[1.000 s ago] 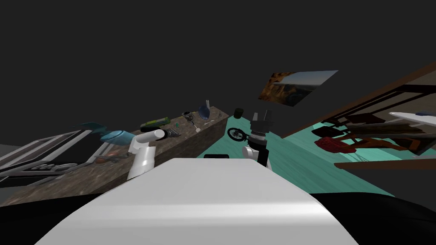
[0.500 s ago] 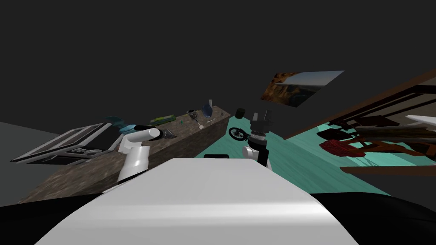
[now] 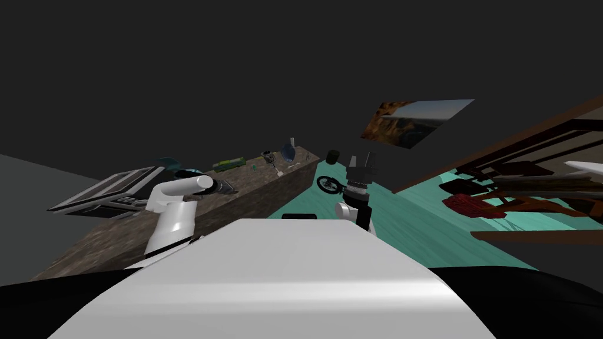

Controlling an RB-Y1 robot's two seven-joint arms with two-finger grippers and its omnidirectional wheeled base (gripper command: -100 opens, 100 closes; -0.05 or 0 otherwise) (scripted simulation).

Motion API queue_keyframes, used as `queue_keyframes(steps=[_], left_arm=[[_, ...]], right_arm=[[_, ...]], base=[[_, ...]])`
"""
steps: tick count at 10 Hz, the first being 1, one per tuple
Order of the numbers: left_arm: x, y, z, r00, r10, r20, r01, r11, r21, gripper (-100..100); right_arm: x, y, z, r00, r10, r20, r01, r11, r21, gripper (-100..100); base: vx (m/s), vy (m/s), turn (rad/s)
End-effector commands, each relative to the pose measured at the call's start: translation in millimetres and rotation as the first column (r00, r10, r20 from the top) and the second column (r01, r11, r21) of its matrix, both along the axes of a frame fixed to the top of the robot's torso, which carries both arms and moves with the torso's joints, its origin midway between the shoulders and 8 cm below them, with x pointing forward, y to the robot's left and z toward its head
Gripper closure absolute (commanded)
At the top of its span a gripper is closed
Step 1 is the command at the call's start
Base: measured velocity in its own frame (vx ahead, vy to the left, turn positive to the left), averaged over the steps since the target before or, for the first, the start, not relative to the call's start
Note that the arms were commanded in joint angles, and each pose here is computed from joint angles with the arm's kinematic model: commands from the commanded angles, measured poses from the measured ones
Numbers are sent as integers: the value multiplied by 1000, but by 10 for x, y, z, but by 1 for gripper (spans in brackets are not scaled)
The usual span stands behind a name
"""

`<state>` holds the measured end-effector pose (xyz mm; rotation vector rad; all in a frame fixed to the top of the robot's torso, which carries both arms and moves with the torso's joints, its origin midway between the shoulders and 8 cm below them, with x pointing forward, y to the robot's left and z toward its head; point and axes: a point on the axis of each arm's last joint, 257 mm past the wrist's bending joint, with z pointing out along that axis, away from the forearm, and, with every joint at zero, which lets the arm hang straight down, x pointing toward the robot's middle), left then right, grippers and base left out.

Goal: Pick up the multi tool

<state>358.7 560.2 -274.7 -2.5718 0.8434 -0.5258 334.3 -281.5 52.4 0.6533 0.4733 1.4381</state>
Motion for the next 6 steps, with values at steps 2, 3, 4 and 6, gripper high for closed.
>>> queue_keyframes(steps=[2,3,4,6], left_arm=[[-182,116,34,998,9,-67,-8,1000,11,-100],[-247,147,38,996,12,-90,-10,1000,14,-100],[-311,172,37,993,14,-113,-13,1000,15,-100],[-435,207,21,987,19,-157,-17,1000,15,-100]], right_arm=[[0,0,0,1000,0,0,0,1000,0,0],[0,0,0,1000,0,0,0,1000,0,0],[0,0,0,1000,0,0,0,1000,0,0],[0,0,0,1000,0,0,0,1000,0,0]], base=[[-8,-12,-70],[27,-24,-113],[48,-31,-124],[76,-35,-169]])
